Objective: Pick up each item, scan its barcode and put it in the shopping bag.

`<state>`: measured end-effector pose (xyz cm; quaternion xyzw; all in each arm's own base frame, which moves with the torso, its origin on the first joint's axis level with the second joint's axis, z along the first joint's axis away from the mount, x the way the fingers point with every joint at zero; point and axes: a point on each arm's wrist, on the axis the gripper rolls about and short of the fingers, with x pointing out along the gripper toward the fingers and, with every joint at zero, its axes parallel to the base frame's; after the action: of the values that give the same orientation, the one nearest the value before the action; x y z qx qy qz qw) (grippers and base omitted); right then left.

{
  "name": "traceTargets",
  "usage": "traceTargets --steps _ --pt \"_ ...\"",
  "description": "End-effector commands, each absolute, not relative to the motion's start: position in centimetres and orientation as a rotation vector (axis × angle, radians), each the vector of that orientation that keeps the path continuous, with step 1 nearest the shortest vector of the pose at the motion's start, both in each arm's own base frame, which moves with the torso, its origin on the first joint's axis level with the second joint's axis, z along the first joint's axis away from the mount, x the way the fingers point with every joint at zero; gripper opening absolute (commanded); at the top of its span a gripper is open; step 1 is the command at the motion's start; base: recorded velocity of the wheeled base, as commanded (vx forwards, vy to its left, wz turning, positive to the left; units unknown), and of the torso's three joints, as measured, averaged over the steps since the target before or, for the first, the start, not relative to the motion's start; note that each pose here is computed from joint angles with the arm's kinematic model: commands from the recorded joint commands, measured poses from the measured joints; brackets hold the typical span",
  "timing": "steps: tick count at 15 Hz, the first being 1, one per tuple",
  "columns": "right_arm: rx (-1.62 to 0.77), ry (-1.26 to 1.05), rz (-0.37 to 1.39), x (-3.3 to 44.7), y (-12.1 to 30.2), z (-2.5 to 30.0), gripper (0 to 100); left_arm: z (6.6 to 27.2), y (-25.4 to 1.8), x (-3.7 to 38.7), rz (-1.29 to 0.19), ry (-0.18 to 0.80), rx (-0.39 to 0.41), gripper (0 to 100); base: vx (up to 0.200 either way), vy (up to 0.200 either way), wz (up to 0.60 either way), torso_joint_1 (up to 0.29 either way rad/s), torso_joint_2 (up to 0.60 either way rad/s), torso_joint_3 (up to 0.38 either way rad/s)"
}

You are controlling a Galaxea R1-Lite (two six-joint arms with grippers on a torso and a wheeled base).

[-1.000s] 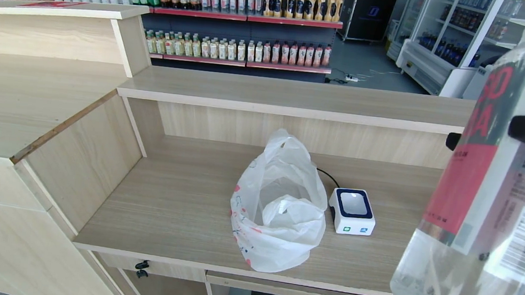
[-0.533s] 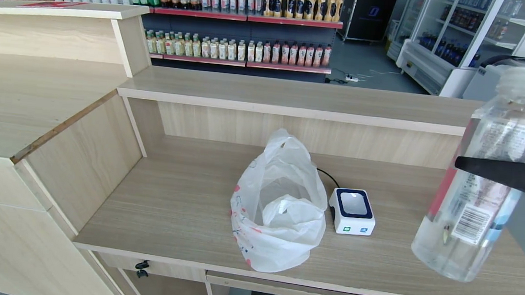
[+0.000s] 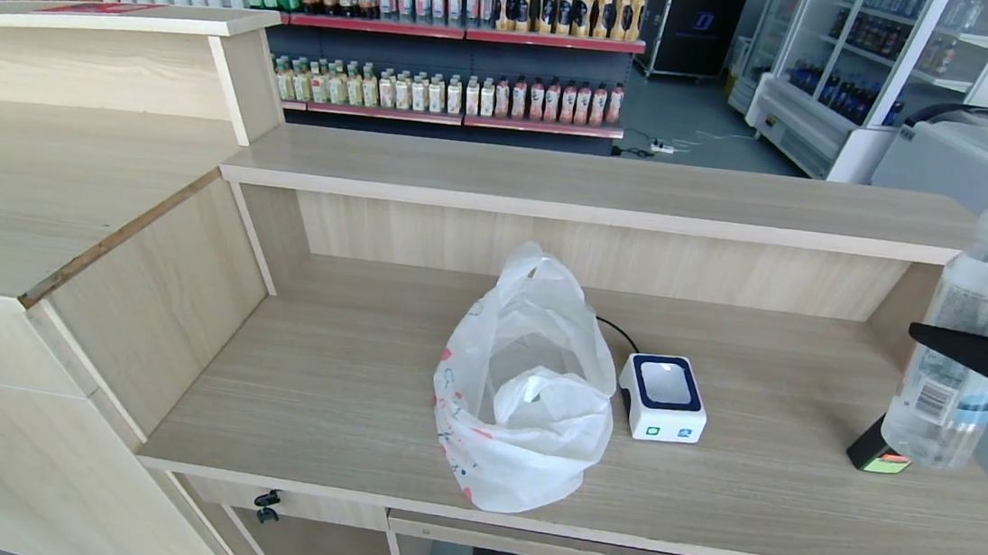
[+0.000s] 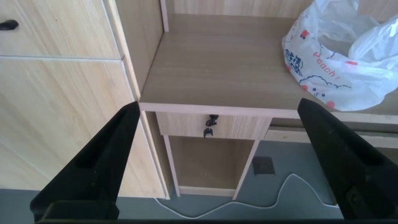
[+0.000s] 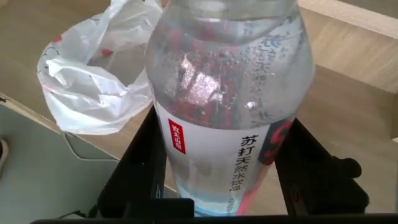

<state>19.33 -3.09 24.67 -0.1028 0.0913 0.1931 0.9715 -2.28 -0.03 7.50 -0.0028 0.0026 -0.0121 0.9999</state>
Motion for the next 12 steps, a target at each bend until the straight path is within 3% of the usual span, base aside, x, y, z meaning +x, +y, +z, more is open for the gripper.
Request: traceTargets --steps 1,8,12 --pt "-0.249 0.206 0.370 19.7 -3.8 23.7 0 7.5 0.0 -2.3 -0.025 0.006 -0.006 100 0.000 0.000 0.00 0.000 0.00 0.000" --pt "-0.628 0.201 0.301 20.3 -6.8 23.0 0 7.5 0.0 -2.3 -0.025 0.006 -0.006 100 0.000 0.000 0.00 0.000 0.00 0.000" --pt "-0.786 0.146 0.319 22.4 -7.6 22.2 0 7.5 0.0 -2.3 -0.025 0.006 -0.006 100 0.000 0.000 0.60 0.005 0.00 0.002"
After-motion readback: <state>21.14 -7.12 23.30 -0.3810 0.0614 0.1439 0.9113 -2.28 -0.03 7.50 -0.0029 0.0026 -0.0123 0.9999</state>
